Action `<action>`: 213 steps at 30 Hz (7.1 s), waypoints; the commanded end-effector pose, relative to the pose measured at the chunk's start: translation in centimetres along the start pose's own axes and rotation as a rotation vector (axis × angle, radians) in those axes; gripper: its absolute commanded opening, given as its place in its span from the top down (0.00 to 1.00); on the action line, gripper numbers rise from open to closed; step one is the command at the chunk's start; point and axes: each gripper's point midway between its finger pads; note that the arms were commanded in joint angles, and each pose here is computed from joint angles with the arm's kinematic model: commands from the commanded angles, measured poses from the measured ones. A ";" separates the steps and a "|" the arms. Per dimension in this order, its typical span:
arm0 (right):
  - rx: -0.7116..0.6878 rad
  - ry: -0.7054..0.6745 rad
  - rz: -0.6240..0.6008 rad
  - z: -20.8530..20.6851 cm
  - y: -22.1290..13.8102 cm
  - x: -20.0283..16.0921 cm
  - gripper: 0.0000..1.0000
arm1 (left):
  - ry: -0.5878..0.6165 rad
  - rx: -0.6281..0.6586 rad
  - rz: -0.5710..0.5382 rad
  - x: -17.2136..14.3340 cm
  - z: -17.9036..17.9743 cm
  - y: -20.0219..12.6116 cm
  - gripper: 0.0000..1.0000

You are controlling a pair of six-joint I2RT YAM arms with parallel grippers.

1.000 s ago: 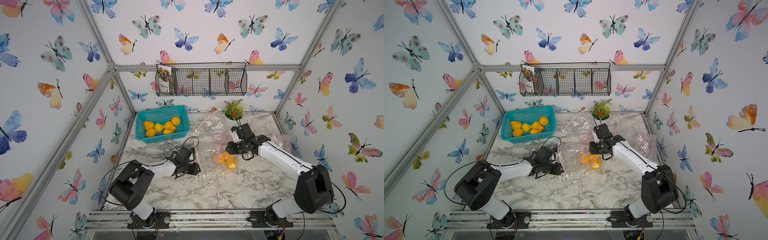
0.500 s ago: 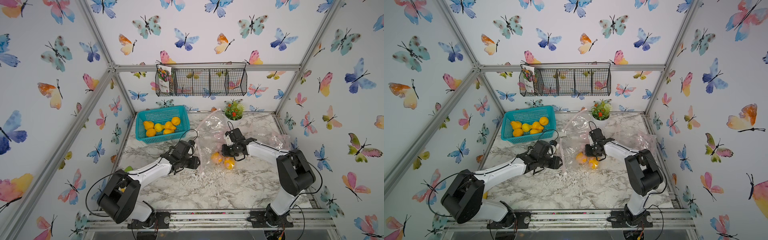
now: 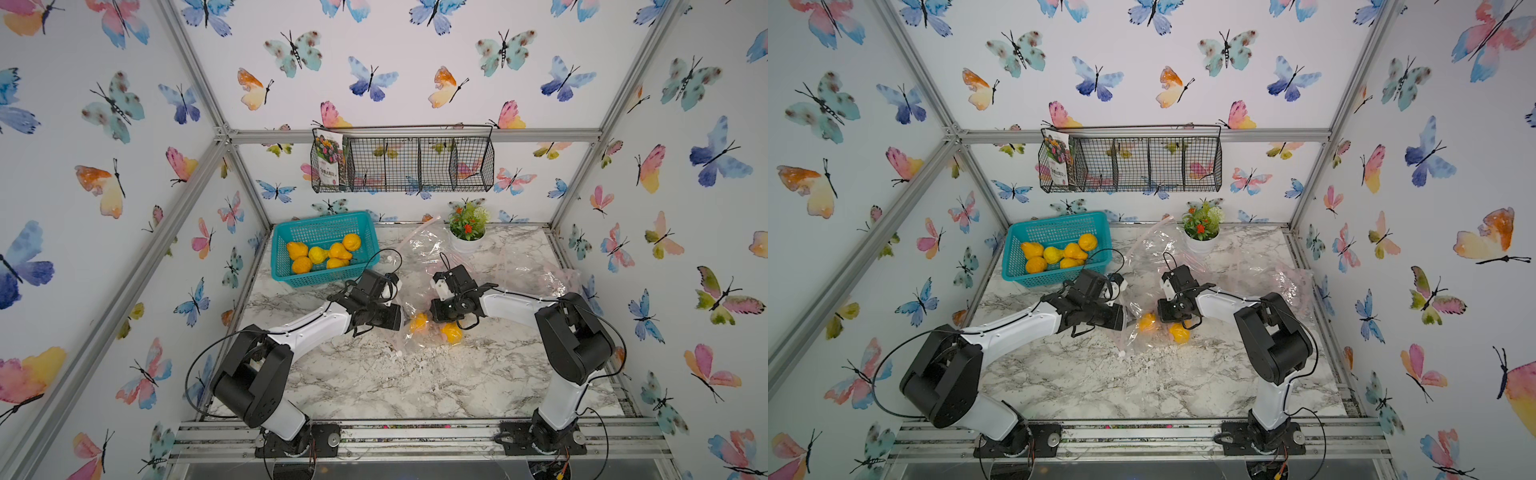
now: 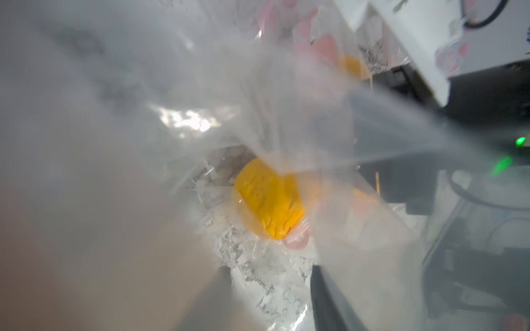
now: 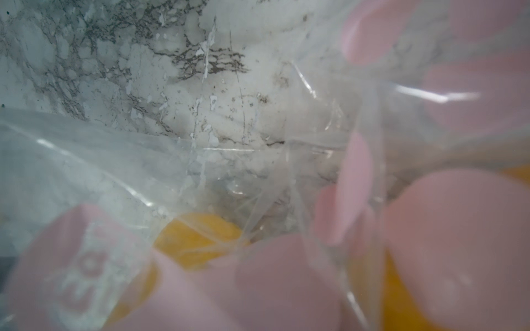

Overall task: Open the zip-top bag and take out the pear
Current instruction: Pick up the pear from the zipper food storage bag, then place the pear in the basket, then pick up the pear from the zipper food storage bag.

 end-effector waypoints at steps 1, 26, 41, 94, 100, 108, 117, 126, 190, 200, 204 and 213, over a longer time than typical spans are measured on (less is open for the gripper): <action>0.029 -0.011 0.059 0.1 0.7 -1.8 0.80 | 0.007 -0.060 0.052 -1.9 -0.6 1.2 0.54; 0.018 -0.056 0.076 1.3 0.1 -2.7 0.79 | 0.395 0.161 -0.100 3.2 -2.2 3.9 0.49; -0.059 -0.047 0.067 0.2 -0.1 -2.7 0.80 | 0.325 0.173 0.046 -0.6 0.1 7.1 0.66; -0.010 -0.069 -0.191 5.0 -14.4 4.2 0.38 | -0.147 0.324 -0.478 21.1 20.1 -13.3 0.87; 0.061 -0.076 -0.260 7.0 -17.4 4.7 0.38 | -0.208 0.300 -0.398 20.5 23.0 -6.3 0.84; 0.009 -0.065 -0.254 5.4 -17.5 3.1 0.37 | -0.210 0.296 -0.296 18.7 24.9 -1.4 0.59; -0.093 -0.075 -0.256 3.3 -17.5 2.4 0.35 | -0.138 0.321 -0.364 19.8 21.7 -6.5 0.37; -0.149 -0.093 -0.279 2.2 -17.7 2.6 0.30 | -0.072 0.235 -0.434 18.6 15.3 -12.4 0.38; -0.219 0.241 -0.174 -11.2 -10.3 1.1 0.38 | -0.050 -0.060 -0.206 3.4 0.6 -3.3 0.67; -0.175 0.243 -0.078 -12.0 -6.4 -0.2 0.65 | -0.046 -0.077 -0.157 2.8 -0.4 -1.3 0.67; -0.145 0.246 -0.024 -12.0 -4.8 -1.2 0.78 | -0.080 -0.029 -0.140 2.2 0.8 -0.5 0.67; -0.143 0.174 0.098 -10.1 -4.2 -4.2 0.98 | -0.126 0.006 -0.043 -0.5 3.0 3.5 0.68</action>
Point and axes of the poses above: each gripper's point midway between its finger pads, its own y axis out along the fingers, its own z axis along the line the jaws close on, x = y × z, and after that the axes turned 5 degrees about y, right-handed
